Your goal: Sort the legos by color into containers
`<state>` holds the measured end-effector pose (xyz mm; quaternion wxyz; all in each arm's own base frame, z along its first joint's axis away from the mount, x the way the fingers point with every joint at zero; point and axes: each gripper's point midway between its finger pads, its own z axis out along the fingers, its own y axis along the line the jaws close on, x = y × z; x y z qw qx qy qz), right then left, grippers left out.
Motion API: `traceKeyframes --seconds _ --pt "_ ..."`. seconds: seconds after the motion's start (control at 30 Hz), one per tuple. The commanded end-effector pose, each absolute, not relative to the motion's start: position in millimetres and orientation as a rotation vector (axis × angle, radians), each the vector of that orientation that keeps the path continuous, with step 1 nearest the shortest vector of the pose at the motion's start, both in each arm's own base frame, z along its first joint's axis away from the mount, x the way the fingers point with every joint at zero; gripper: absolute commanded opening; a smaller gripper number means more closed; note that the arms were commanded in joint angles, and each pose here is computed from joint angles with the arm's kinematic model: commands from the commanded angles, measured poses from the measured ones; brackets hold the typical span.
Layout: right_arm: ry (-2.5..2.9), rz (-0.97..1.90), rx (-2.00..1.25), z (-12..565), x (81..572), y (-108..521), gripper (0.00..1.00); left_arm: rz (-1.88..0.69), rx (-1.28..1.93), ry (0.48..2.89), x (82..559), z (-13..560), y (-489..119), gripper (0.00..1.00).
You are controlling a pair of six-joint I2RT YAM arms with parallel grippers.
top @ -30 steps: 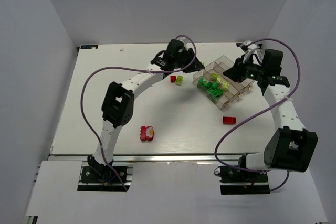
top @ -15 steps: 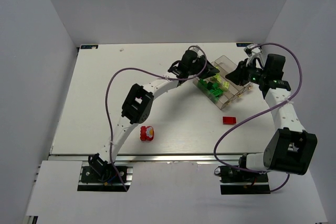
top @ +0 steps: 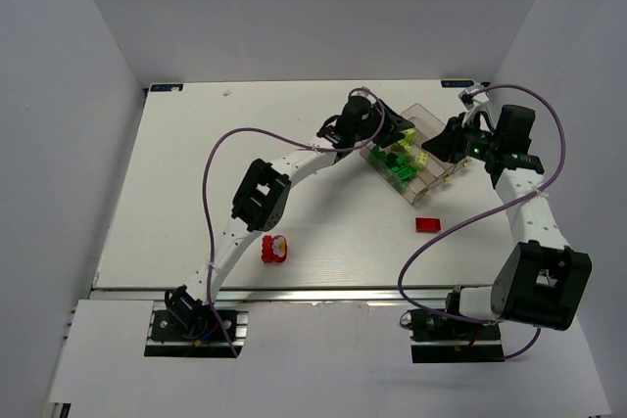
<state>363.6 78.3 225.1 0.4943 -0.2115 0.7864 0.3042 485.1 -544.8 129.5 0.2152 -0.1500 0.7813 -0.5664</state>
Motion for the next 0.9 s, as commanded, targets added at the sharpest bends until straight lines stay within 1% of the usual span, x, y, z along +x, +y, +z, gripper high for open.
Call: traceKeyframes --seconds 0.0,0.1,0.17,0.2,0.23,0.27,0.3,0.33,0.37,0.4,0.47,0.5,0.53,0.57,0.6,0.63,0.67,0.7,0.73,0.77,0.8,0.83,0.87 --pt "1.855 0.743 -0.529 238 362 80 0.24 -1.627 -0.404 2.09 484 164 -552 0.59" --pt "1.849 0.754 -0.533 240 362 81 0.25 -1.639 -0.401 2.072 486 172 -551 0.58" --pt "1.835 0.757 -0.561 241 362 82 0.27 -1.635 -0.391 2.047 489 186 -546 0.53" --pt "1.824 0.79 -0.597 241 357 86 0.31 -1.628 -0.386 2.033 491 193 -542 0.49" --pt "1.8 0.808 -0.64 244 354 90 0.42 -1.602 -0.388 2.035 494 194 -536 0.42" --pt "1.767 0.83 -0.712 243 348 95 0.55 -1.548 -0.362 2.035 498 203 -520 0.39" --pt "1.745 0.84 -0.752 242 345 98 0.61 -1.511 -0.354 2.038 500 207 -510 0.35" --pt "1.725 0.85 -0.788 241 342 100 0.65 -1.476 -0.332 2.023 503 215 -499 0.27" --pt "1.671 0.836 -0.876 241 340 105 0.69 -1.381 -0.295 2.04 508 213 -479 0.23" --pt "1.665 0.837 -0.913 235 340 108 0.74 -1.353 -0.273 1.998 503 248 -462 0.2" --pt "1.649 0.847 -1.012 232 335 122 0.76 -1.192 -0.255 2.053 505 236 -424 0.18" --pt "1.642 0.803 -1.081 222 340 125 0.79 -1.169 -0.235 2.022 497 264 -407 0.18" --pt "1.666 0.795 -1.108 217 341 130 0.8 -1.107 -0.233 2.071 491 248 -391 0.2" --pt "1.642 0.783 -1.173 222 343 147 0.8 -1.04 -0.214 2.1 488 243 -371 0.3" --pt "1.705 0.732 -1.197 207 353 151 0.81 -0.992 -0.228 2.108 485 243 -355 0.38" --pt "1.738 0.699 -1.204 202 361 155 0.81 -0.975 -0.233 2.074 474 267 -337 0.46" --pt "1.753 0.602 -1.226 207 376 167 0.81 -0.901 -0.252 2.139 466 241 -314 0.57" --pt "1.803 0.592 -1.227 193 386 174 0.82 -0.858 -0.274 2.143 461 238 -298 0.63" --pt "1.853 0.577 -1.195 190 393 181 0.83 -0.851 -0.28 2.093 448 264 -281 0.67" --pt "1.891 0.494 -1.177 187 406 191 0.89 -0.791 -0.306 2.146 437 238 -261 0.7" --pt "1.924 0.474 -1.141 184 424 201 0.89 -0.756 -0.328 2.136 431 238 -247 0.75" --pt "1.971 0.48 -1.098 181 429 209 0.89 -0.767 -0.333 2.09 416 259 -234 0.76" --pt "2.0 0.49 -1.085 178 432 224 0.89 -0.728 -0.371 2.084 411 256 -218 0.78"
